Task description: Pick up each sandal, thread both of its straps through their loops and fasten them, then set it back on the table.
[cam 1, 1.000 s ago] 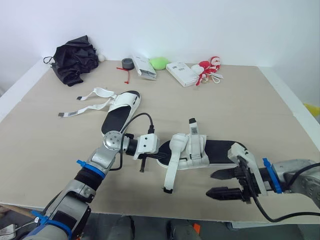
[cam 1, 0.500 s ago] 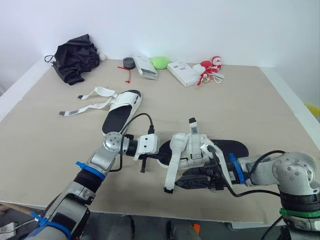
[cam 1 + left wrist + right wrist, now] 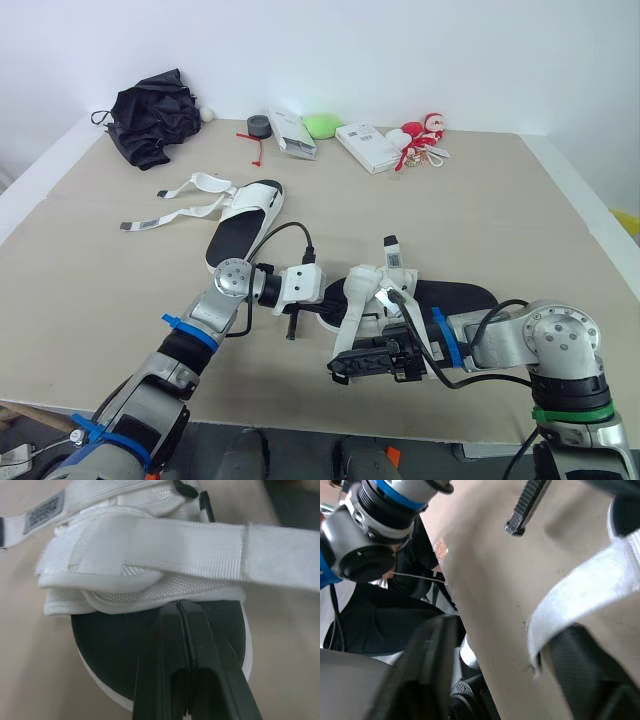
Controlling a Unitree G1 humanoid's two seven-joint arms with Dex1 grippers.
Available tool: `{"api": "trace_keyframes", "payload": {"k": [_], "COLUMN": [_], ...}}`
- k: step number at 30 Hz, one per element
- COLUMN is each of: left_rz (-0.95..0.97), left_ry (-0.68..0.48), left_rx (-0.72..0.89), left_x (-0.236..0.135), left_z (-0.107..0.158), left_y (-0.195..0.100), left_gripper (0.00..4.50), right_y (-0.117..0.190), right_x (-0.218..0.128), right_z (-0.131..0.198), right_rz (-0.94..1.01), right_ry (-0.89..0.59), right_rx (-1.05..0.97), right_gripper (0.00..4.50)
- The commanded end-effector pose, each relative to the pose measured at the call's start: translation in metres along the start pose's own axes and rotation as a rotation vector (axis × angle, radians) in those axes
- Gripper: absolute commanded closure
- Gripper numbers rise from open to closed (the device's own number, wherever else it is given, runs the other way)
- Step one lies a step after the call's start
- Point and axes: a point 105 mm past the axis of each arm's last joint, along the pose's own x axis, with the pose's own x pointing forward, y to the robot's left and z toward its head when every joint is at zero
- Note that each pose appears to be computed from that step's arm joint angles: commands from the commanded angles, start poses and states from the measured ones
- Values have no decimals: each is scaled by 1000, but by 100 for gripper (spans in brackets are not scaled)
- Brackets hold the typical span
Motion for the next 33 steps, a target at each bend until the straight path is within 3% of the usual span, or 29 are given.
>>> {"api": "trace_keyframes", "payload": {"k": [1, 2, 3, 4, 5, 20, 25, 33], "left_rz": [27, 35, 40, 43, 43, 44, 33, 25], "left_ry": [48, 47, 44, 41, 39, 30, 29, 30], "left_rx": [4, 7, 9, 12, 13, 11, 8, 8], "left_x": [1, 2, 3, 3, 4, 7, 8, 9], "left_z": [-11, -11, -10, -10, -10, -12, -13, -13], "left_y": [5, 7, 8, 9, 8, 6, 4, 3], "left_gripper": [450, 450, 450, 450, 450, 450, 450, 450], "right_y": [9, 10, 11, 12, 13, 13, 24, 3], "right_x": [-2, -2, -2, -2, -2, -19, -46, -66], "right_z": [3, 3, 2, 1, 1, 10, 38, 66], "right_rz": [28, 32, 35, 35, 39, 6, -13, -143], "right_ry": [-5, -3, -1, 3, 4, -50, -114, -55], "right_rx": [-20, -19, -17, -18, -16, -10, -148, -261], "right_gripper": [302, 361, 379, 437, 445, 445, 445, 445]}}
